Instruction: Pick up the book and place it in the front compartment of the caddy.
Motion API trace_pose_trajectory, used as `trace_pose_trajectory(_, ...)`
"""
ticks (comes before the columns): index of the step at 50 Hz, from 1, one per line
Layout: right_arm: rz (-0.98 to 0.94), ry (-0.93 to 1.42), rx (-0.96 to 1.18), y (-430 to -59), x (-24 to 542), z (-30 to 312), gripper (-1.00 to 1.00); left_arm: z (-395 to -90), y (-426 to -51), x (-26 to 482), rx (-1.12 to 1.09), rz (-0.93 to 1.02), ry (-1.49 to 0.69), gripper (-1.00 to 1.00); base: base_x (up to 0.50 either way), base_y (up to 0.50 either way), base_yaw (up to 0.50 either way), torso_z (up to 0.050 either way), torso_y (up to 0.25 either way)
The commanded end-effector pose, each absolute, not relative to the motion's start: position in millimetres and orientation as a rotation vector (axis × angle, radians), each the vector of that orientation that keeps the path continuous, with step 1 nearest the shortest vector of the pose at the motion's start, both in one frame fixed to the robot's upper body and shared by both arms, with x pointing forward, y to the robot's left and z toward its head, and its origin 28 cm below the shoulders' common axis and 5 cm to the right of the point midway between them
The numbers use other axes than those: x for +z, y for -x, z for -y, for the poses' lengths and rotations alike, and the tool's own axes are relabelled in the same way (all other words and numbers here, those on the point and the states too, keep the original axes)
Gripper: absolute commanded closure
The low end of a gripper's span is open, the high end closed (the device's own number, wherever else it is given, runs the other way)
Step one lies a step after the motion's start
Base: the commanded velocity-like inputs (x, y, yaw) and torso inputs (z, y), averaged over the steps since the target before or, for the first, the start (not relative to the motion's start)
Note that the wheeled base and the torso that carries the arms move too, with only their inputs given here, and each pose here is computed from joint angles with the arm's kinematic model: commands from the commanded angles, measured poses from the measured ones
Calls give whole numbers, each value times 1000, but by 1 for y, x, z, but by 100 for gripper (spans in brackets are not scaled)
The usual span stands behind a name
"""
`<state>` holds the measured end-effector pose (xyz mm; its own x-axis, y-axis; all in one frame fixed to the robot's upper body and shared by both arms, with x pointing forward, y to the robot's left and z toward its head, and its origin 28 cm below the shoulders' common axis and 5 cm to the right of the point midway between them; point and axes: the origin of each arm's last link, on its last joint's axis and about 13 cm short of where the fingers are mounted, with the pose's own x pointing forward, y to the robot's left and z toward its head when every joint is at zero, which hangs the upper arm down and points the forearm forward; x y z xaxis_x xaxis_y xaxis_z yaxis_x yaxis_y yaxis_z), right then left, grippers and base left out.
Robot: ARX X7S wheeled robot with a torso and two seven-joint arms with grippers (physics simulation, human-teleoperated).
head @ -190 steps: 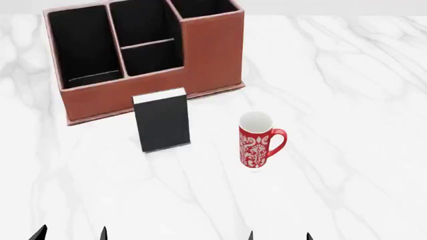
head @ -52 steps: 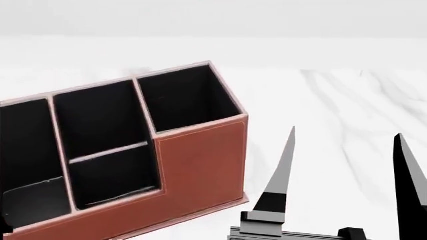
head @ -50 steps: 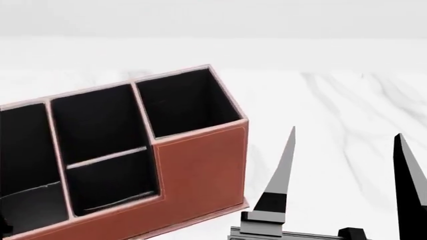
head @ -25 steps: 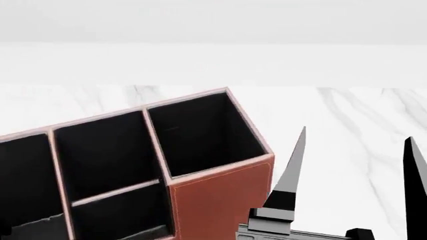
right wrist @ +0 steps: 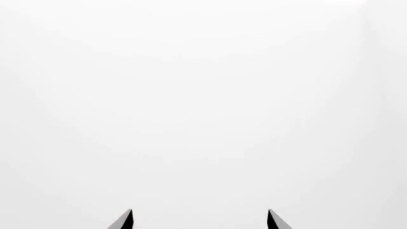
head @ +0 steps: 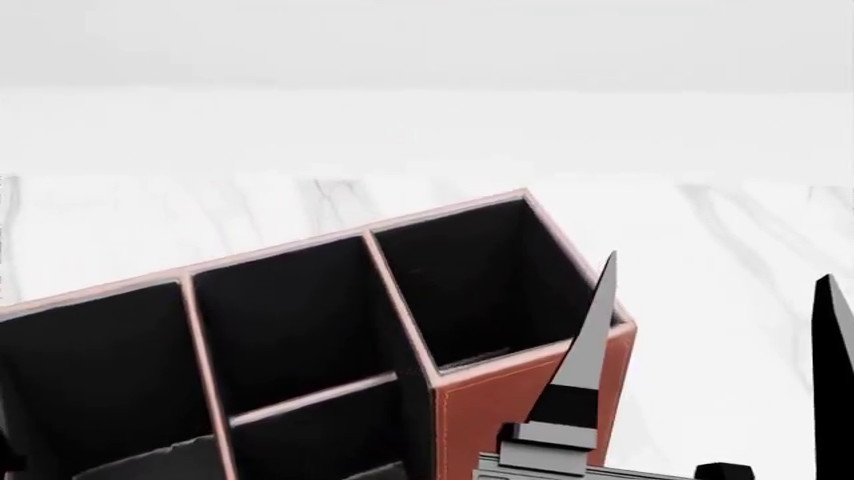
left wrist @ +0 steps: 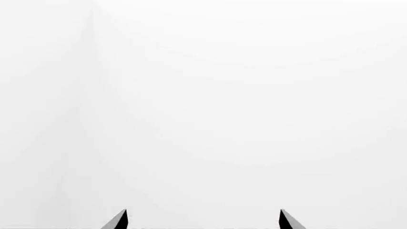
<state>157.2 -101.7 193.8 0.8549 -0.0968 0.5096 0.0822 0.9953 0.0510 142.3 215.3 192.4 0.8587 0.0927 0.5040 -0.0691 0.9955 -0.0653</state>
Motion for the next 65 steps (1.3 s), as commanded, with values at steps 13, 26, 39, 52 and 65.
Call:
trace_pose_trajectory(13, 558, -23, -93, -155, 195, 102, -100, -214, -140, 192, 44, 515, 55, -100, 0, 0, 0, 48, 0)
trace_pose_trajectory(26, 554, -15, -89, -156, 195, 100, -100, -213, -138, 195, 14, 524, 47, -100, 0, 0, 0, 48, 0)
trace_pose_trajectory(39, 546, -13, -87, -157, 193, 99, -100, -208, -134, 207, -191, 567, 131, -100, 0, 0, 0, 18, 0)
trace_pose_trajectory(52, 542, -3, -82, -156, 193, 99, -100, -209, -149, 200, -345, 399, 63, -100, 0, 0, 0, 0, 0)
trace_pose_trajectory(65, 542, -2, -83, -156, 195, 100, -100, -199, -157, 179, -539, 235, -35, -100, 0, 0, 0, 0, 0)
